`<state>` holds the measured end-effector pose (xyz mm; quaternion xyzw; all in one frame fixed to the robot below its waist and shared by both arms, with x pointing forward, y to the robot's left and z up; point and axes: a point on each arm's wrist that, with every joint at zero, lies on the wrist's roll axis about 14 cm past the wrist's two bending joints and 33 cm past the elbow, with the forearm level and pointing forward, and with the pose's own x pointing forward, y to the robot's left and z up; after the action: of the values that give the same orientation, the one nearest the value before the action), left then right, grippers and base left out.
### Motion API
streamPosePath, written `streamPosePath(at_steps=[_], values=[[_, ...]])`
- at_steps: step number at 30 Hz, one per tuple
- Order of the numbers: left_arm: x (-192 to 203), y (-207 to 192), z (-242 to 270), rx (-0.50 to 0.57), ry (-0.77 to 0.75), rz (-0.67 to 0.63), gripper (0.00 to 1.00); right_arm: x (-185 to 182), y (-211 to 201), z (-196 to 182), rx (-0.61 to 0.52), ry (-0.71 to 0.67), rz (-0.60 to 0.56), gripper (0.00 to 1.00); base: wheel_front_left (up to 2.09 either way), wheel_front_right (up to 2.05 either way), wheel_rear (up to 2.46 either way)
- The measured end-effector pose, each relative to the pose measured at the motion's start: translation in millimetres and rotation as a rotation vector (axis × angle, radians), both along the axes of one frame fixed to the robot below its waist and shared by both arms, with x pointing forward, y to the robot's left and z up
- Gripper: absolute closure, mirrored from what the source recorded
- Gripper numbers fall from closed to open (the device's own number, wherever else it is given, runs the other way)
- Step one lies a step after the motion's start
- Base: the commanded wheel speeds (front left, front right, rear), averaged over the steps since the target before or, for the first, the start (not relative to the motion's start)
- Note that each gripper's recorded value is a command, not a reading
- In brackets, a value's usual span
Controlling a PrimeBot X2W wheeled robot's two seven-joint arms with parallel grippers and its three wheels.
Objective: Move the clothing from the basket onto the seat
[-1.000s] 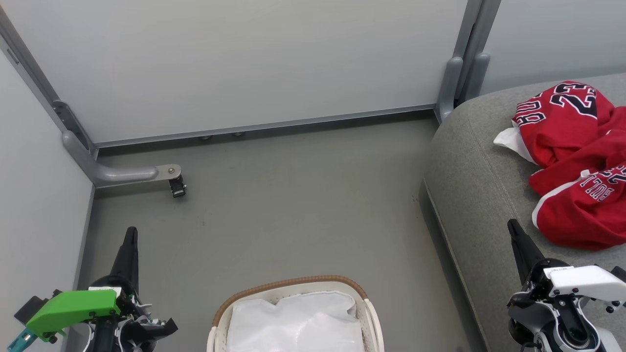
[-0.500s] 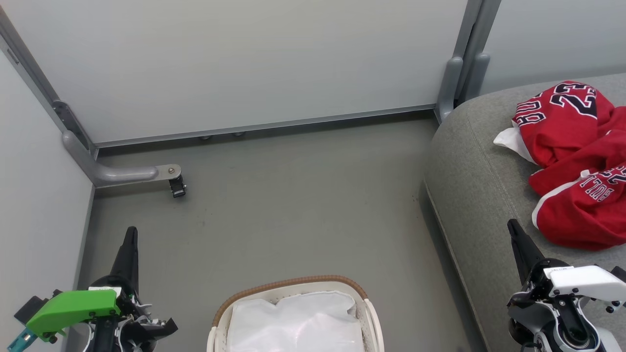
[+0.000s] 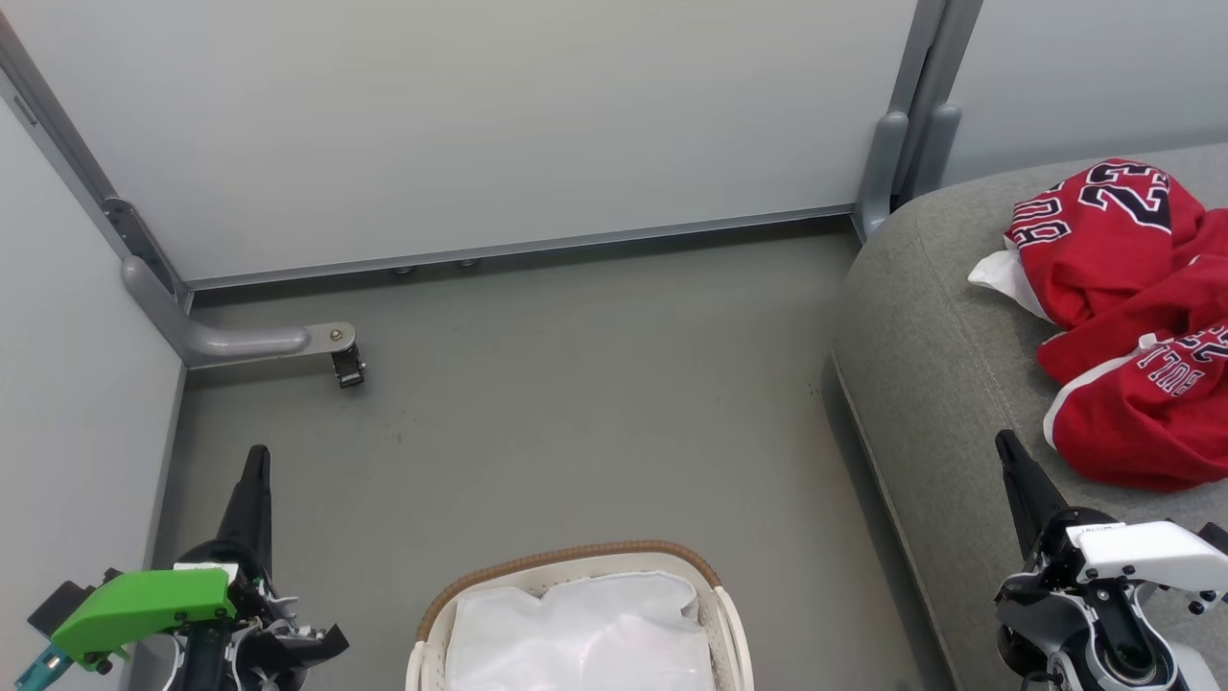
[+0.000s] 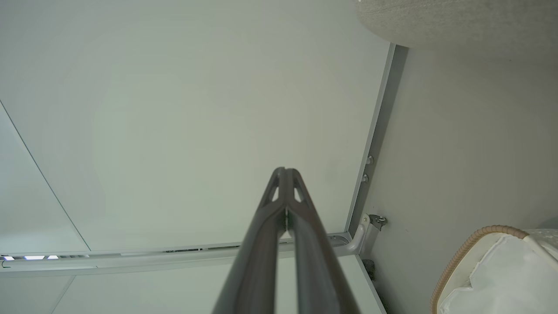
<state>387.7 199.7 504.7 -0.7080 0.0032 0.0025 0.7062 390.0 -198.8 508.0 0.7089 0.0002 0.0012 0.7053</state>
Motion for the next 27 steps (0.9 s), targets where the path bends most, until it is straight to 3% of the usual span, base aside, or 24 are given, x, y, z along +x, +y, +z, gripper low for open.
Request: streamPosePath(at_steps=[27], values=[[0.0,0.0,0.0,0.0,0.0,0.0,1.0,0.0,0.0,0.0,0.0,0.0,0.0,1.0,0.0,0.0,0.0]])
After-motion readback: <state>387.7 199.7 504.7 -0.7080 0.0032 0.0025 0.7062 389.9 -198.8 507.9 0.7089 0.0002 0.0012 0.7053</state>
